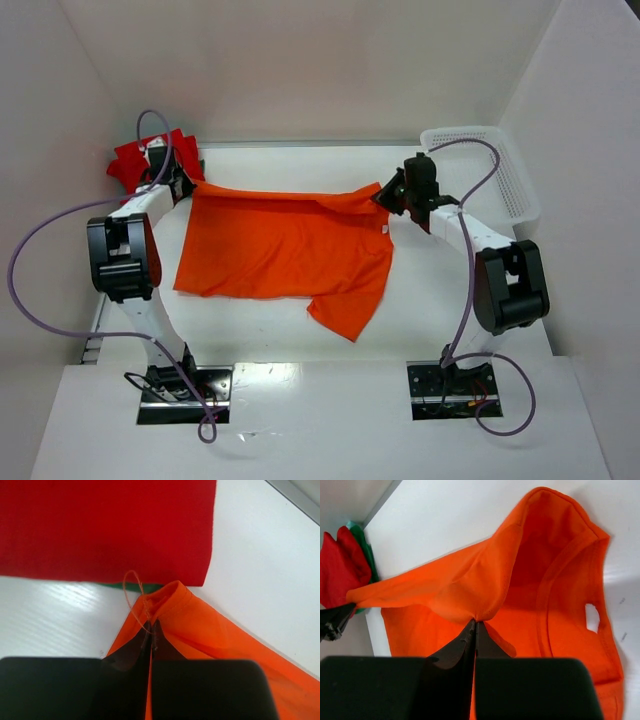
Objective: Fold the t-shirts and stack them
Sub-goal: Fold the flattened tshirt in 1/3 of the way
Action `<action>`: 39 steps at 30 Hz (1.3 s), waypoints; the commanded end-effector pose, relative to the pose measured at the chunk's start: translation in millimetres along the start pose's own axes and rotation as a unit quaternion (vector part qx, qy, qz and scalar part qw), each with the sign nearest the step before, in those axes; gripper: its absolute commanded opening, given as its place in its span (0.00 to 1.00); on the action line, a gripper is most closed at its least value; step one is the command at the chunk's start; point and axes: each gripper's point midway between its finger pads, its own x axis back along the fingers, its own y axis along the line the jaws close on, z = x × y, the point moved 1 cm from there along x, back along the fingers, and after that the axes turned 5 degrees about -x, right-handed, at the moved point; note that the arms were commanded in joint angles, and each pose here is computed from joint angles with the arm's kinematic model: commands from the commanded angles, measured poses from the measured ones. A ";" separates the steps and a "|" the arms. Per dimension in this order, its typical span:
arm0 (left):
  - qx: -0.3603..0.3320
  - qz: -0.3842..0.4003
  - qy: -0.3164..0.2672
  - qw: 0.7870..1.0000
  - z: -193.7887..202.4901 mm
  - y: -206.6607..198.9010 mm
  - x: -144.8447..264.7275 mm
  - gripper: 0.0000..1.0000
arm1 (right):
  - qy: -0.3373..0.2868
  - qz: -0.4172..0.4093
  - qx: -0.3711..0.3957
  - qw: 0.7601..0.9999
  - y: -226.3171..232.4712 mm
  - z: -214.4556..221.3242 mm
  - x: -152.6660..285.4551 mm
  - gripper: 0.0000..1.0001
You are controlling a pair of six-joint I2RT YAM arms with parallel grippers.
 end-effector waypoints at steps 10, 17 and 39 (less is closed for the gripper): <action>0.004 0.004 0.002 1.000 7.0 19.5 30.2 0.00 | -0.004 0.065 -0.033 0.997 -50.2 26.1 34.7 0.00; 0.006 -0.007 0.033 0.999 32.9 26.9 17.9 0.00 | 0.025 0.097 -0.037 0.994 -78.1 48.0 27.6 0.00; 0.003 0.026 0.041 0.999 20.0 12.6 35.0 0.50 | -0.020 0.099 0.012 0.995 -55.6 -0.7 13.7 0.54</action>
